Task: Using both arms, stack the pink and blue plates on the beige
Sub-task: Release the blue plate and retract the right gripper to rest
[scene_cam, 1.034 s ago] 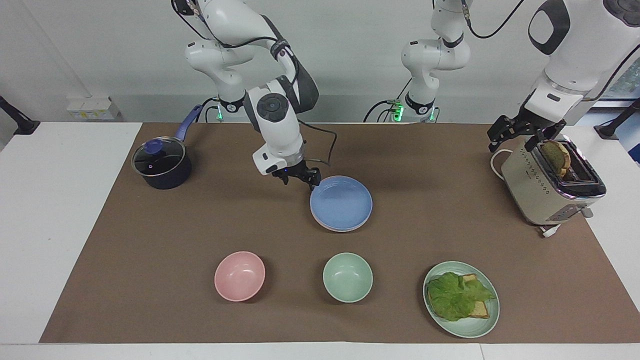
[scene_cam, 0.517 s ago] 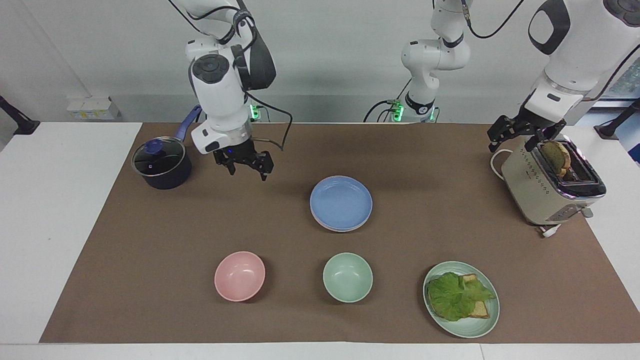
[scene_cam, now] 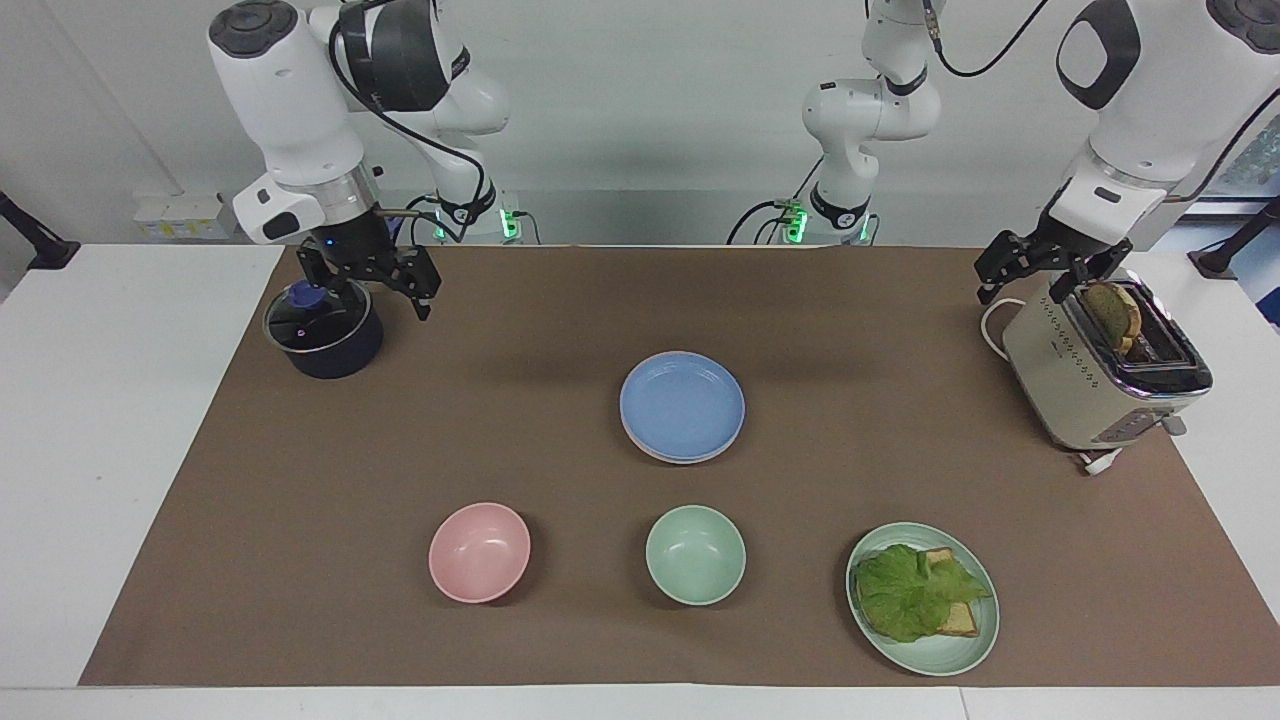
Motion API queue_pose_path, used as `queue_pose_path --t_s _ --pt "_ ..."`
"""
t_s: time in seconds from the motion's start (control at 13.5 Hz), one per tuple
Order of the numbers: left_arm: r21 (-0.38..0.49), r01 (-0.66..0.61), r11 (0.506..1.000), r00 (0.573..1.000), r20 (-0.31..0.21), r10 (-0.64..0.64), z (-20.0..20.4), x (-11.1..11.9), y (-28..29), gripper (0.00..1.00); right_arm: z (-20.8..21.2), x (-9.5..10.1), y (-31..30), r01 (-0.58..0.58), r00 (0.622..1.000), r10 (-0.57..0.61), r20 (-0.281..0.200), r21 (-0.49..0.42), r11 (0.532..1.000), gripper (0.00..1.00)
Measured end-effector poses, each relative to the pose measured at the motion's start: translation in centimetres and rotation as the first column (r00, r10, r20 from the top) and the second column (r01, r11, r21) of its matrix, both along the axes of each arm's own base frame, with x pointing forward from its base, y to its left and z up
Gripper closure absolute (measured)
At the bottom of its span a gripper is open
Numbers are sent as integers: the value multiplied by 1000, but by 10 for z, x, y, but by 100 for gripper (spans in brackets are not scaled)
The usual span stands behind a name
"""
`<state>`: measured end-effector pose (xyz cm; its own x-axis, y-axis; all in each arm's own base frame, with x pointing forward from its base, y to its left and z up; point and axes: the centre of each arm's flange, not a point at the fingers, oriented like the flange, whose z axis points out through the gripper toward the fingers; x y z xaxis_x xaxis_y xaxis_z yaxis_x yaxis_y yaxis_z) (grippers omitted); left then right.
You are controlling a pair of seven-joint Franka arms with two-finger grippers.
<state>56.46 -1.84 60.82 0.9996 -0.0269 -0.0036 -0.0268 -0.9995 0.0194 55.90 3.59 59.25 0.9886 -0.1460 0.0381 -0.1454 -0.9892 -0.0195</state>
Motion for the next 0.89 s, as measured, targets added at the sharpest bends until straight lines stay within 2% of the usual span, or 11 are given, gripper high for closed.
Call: queue_pose_path --t_s 0.3,0.66,0.89 --pt "0 0 1000 1000 0 0 0 0 0 0 30 -11 -8 -16 998 14 -61 -29 999 0" --pt "0 0 1000 1000 0 0 0 0 0 0 41 -13 -5 -27 997 25 -72 -31 999 0" --pt "0 0 1000 1000 0 0 0 0 0 0 39 -12 -4 -74 995 71 -75 -29 997 0"
